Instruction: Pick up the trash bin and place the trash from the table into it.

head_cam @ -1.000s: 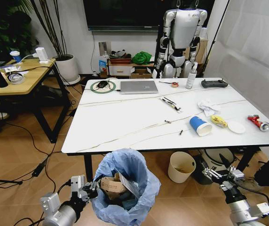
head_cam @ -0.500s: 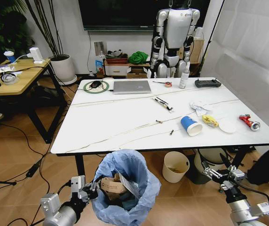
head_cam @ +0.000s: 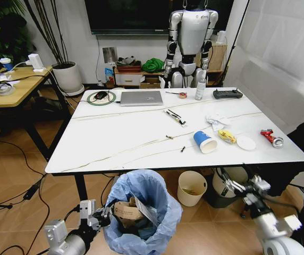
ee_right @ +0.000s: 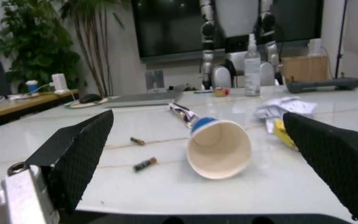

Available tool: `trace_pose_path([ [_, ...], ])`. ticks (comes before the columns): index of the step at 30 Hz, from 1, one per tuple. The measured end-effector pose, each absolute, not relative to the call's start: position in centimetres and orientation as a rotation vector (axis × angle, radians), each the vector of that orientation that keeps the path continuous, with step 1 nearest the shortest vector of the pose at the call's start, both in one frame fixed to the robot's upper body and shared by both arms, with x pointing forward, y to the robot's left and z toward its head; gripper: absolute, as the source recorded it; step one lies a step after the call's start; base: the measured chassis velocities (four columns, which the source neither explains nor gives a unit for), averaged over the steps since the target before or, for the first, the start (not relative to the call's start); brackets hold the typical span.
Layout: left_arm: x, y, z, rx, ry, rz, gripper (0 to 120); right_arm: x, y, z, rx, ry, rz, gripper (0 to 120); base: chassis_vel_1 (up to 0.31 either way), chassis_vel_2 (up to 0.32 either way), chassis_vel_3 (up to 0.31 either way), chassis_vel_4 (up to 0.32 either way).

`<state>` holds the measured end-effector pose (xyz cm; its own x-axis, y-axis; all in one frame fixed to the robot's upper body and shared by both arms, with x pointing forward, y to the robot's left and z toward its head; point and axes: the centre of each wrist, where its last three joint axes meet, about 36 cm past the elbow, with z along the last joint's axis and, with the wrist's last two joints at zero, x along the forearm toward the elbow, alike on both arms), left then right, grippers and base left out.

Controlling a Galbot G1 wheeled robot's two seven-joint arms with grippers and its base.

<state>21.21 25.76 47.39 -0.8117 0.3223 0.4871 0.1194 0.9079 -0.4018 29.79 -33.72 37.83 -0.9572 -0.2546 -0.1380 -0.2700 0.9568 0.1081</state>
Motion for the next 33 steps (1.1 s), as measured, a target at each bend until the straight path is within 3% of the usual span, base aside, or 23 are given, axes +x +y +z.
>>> trace_pose_path([
  [14, 20.5, 27.5, 47.1, -0.266, -2.478, 0.438, 0, 36.6, -31.6, 43.9, -0.537, 2.996, 0.165, 100, 0.000, 0.000, 0.000, 0.000],
  [33, 19.2, 28.8, 48.1, -0.155, -2.528, 0.418, 0, 43.2, -24.1, 41.5, -0.716, 3.080, 0.133, 100, 0.000, 0.000, 0.000, 0.000],
])
